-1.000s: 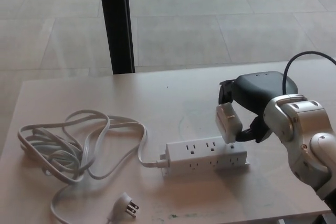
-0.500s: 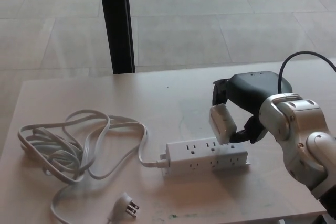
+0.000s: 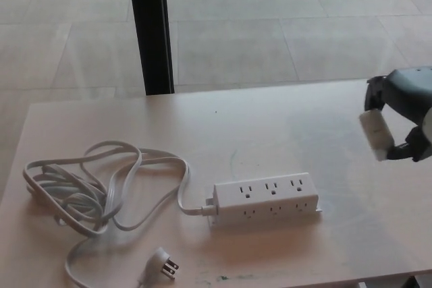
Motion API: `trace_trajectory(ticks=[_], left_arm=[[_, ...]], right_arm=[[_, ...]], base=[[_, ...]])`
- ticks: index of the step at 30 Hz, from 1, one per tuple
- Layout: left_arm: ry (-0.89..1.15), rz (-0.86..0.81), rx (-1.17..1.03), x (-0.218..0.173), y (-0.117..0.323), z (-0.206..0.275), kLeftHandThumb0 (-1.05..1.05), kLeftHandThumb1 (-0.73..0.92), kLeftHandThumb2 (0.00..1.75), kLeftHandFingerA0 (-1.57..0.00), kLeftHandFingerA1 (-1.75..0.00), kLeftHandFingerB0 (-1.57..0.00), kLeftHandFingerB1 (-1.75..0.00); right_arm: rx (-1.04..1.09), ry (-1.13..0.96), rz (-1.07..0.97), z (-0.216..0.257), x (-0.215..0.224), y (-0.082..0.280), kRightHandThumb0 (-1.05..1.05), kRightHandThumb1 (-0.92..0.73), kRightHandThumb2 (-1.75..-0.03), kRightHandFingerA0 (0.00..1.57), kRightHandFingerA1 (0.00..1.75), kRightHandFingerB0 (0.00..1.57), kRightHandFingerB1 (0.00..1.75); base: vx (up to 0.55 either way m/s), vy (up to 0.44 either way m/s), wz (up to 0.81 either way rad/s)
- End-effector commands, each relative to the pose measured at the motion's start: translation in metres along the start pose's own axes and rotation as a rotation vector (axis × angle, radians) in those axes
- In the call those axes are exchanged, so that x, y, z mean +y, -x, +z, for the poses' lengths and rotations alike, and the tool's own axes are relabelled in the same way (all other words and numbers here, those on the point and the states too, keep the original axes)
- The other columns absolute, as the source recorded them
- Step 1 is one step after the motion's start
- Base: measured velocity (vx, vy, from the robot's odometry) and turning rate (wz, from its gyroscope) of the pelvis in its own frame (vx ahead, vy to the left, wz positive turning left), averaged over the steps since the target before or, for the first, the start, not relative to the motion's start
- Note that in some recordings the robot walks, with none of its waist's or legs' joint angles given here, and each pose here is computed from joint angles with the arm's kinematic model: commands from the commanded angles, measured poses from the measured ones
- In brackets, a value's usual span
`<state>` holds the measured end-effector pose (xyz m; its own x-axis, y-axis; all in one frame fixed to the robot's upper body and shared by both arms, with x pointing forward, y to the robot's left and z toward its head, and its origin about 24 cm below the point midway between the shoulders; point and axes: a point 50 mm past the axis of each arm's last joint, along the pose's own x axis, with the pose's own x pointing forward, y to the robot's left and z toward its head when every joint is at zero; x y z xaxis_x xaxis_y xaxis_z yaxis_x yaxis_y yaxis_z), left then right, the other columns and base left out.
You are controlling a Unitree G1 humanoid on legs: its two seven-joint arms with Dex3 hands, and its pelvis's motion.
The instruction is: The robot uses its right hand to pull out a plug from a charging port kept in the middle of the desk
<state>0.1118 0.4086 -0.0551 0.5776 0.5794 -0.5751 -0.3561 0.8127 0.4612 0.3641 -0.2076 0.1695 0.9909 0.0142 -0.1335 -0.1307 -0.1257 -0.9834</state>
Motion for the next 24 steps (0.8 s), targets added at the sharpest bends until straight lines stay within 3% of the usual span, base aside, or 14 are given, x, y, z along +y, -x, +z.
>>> trace_trajectory(ticks=[1,5,6,11,12,13,15,16,17,22,24], left_arm=[[-0.005,0.023,0.002,0.003,0.001,-0.001,-0.82,0.92,0.76,-0.72,-0.52,-0.55,-0.43],[0.010,0.029,0.006,0.003,0.000,-0.001,-0.79,0.92,0.74,-0.77,-0.55,-0.58,-0.44],[0.013,0.027,0.004,0.002,-0.001,0.001,-0.79,0.92,0.74,-0.76,-0.56,-0.57,-0.44],[-0.003,0.022,-0.001,0.002,-0.001,0.002,-0.81,0.92,0.77,-0.73,-0.54,-0.55,-0.43],[-0.002,0.018,-0.009,0.000,-0.002,0.004,-0.80,0.92,0.78,-0.73,-0.54,-0.53,-0.43],[-0.003,0.018,-0.014,0.000,-0.002,0.005,-0.80,0.92,0.78,-0.73,-0.54,-0.53,-0.43],[0.005,0.020,-0.013,0.000,-0.002,0.006,-0.77,0.92,0.75,-0.77,-0.56,-0.57,-0.44],[0.005,0.020,-0.013,0.000,-0.002,0.006,-0.77,0.92,0.75,-0.77,-0.56,-0.57,-0.44],[0.009,0.026,-0.007,0.000,-0.002,0.006,-0.77,0.92,0.74,-0.78,-0.56,-0.58,-0.44],[0.011,0.024,-0.012,0.001,-0.003,0.007,-0.80,0.92,0.77,-0.75,-0.53,-0.54,-0.43],[0.003,0.024,-0.016,0.001,-0.002,0.006,-0.77,0.92,0.75,-0.75,-0.54,-0.58,-0.44]], right_arm=[[-0.001,0.169,-0.002,-0.013,0.017,0.002,-0.41,-0.66,-0.73,0.83,1.74,0.76,1.39],[-0.046,0.226,0.021,-0.005,0.038,0.006,-0.47,-0.71,-0.71,0.88,1.75,0.74,1.49],[-0.051,0.224,0.037,0.000,0.044,0.007,-0.47,-0.72,-0.70,0.87,1.73,0.75,1.28],[-0.164,0.265,0.029,0.028,0.071,0.013,-0.47,-0.66,-0.63,0.84,1.73,0.77,1.25],[-0.169,0.286,0.033,0.030,0.072,0.012,-0.45,-0.66,-0.64,0.79,1.69,0.73,1.12],[-0.186,0.315,0.045,0.034,0.077,0.013,-0.45,-0.66,-0.64,0.79,1.69,0.73,1.12],[-0.194,0.372,0.086,0.038,0.085,0.013,-0.46,-0.64,-0.66,0.79,1.63,0.73,0.88],[-0.194,0.373,0.085,0.038,0.085,0.013,-0.46,-0.64,-0.66,0.79,1.63,0.73,0.88],[-0.200,0.425,0.077,0.040,0.090,0.015,-0.51,-0.67,-0.60,0.88,1.59,0.59,0.66],[-0.193,0.509,0.094,0.035,0.096,0.016,-0.47,-0.68,-0.62,0.87,1.60,0.68,0.64],[-0.177,0.561,0.137,0.030,0.098,0.017,-0.47,-0.69,-0.60,0.87,1.56,0.61,0.47]], base=[[0.00,0.000,0.00],[0.00,0.000,0.00],[0.00,0.000,0.00],[0.00,0.000,0.00],[0.00,0.000,0.00],[0.00,0.000,0.00],[0.00,0.000,0.00],[0.00,0.000,0.00],[0.00,0.000,0.00],[0.00,0.000,0.00],[0.00,0.000,0.00]])
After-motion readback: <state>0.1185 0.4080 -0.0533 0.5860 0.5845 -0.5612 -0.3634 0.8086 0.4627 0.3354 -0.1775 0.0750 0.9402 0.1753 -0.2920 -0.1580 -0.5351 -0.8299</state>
